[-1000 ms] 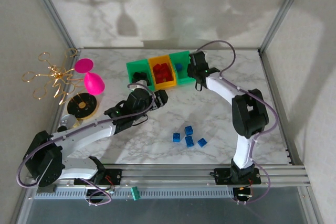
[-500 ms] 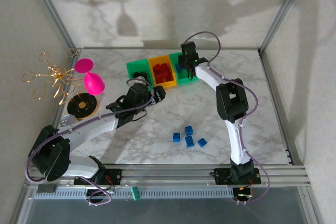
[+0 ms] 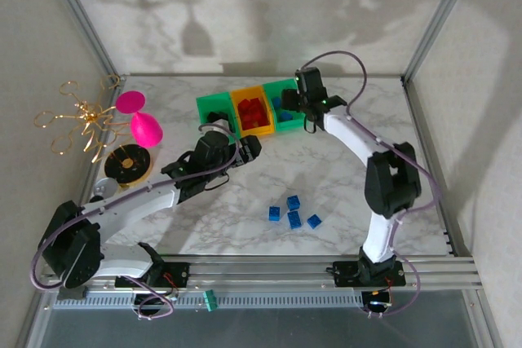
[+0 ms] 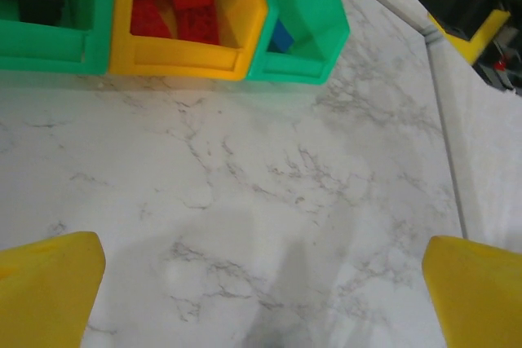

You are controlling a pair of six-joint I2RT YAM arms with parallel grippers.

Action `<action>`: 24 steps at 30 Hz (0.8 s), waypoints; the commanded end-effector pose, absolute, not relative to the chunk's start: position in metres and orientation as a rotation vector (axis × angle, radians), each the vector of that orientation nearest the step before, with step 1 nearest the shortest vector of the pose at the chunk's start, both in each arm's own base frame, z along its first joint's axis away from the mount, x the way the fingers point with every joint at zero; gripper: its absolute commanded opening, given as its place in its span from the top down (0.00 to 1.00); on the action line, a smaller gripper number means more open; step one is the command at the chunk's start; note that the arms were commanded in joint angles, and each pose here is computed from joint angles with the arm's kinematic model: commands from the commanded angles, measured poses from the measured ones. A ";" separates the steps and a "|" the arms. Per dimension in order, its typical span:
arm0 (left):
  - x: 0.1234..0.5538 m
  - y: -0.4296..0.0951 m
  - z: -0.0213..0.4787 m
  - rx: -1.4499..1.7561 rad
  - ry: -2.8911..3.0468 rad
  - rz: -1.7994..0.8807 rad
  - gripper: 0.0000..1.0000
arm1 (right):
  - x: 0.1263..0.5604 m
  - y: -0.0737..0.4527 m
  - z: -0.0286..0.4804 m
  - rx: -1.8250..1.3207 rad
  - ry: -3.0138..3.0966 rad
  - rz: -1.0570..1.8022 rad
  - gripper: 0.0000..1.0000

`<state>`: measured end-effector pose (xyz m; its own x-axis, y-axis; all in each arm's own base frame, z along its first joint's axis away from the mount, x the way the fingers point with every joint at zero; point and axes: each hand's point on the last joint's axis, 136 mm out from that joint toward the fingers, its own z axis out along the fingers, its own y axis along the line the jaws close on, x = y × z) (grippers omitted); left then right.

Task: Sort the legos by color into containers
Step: Pick up the lego from the bottom-center of the table.

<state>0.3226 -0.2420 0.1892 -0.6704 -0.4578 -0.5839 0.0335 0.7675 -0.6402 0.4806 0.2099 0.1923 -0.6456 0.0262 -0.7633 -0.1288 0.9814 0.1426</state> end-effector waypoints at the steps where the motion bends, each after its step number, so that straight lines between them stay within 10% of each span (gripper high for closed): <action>1: 0.306 -0.243 0.186 -0.295 2.190 -0.833 0.00 | 0.435 0.208 0.169 -0.076 2.386 0.266 0.29; 24: 0.229 -0.246 0.145 -0.211 2.304 -0.883 0.00 | 0.263 0.217 0.048 -0.053 2.764 0.189 0.15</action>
<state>0.2313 -0.2503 0.1462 -0.7780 -0.3449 -0.5251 0.0997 0.7574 -0.6452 0.2705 0.2211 0.0609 -0.9210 -0.0539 -0.3857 -0.1229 0.9800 0.1567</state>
